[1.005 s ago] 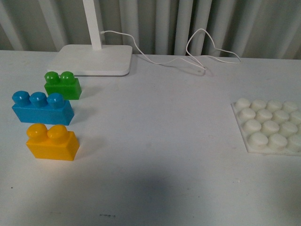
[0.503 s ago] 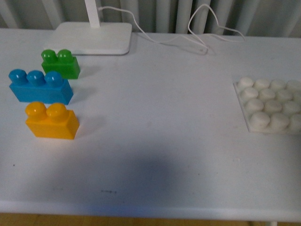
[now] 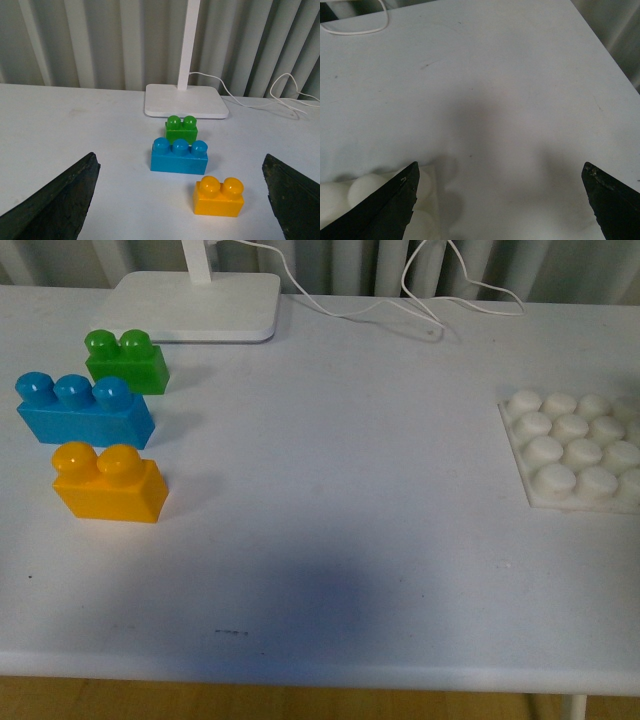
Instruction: Insert yellow block into base center
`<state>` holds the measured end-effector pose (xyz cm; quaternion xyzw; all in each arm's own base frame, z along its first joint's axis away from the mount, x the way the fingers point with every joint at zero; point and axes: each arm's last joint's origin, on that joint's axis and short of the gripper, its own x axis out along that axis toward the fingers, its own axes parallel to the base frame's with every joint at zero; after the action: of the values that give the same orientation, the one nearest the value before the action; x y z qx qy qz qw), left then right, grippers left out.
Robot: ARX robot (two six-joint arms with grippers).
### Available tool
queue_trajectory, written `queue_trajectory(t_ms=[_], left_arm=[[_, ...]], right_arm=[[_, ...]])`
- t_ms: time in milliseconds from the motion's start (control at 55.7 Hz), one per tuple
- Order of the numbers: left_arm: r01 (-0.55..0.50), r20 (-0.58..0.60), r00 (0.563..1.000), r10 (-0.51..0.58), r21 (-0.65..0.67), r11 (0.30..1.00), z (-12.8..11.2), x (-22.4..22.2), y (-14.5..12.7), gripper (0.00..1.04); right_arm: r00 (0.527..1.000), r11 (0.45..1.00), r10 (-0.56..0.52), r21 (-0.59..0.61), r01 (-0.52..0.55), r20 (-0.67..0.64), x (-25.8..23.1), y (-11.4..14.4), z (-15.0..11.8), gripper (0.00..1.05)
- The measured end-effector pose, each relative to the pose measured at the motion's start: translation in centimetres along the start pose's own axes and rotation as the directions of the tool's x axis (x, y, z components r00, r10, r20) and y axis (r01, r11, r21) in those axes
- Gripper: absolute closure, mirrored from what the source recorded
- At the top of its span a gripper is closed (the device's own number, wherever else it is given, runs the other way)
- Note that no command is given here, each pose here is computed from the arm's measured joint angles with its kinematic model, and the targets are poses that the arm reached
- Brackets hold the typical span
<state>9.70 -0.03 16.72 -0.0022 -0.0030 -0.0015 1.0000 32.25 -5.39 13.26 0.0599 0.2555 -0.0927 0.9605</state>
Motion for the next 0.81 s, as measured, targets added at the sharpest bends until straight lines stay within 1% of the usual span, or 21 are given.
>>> queue_trajectory(t_ms=[108,233,431,754,808], left_arm=[[0.000,0.000,1.000,0.000,0.000,1.000,0.0,0.0,0.0,0.06],[0.000,0.000,1.000,0.000,0.000,1.000,0.0,0.0,0.0,0.06],[0.000,0.000,1.000,0.000,0.000,1.000,0.0,0.0,0.0,0.06],[0.000,0.000,1.000,0.000,0.000,1.000,0.0,0.0,0.0,0.06],[0.000,0.000,1.000,0.000,0.000,1.000,0.0,0.0,0.0,0.06]], right_arm=[[1.000,1.000,0.001,-0.011,-0.001,-0.019,1.5,-0.3,0.1,0.09],[0.999,0.999,0.036,-0.029,-0.037,-0.039,2.2,0.2,-0.1,0.09],[0.992,0.995,0.080,-0.055,-0.086,-0.097,3.0,0.9,-2.0,0.09],[0.989,0.991,0.110,-0.062,-0.116,-0.100,3.2,1.4,-2.4,0.09],[0.987,0.991,0.112,-0.062,-0.120,-0.112,3.1,1.5,-2.9,0.09]])
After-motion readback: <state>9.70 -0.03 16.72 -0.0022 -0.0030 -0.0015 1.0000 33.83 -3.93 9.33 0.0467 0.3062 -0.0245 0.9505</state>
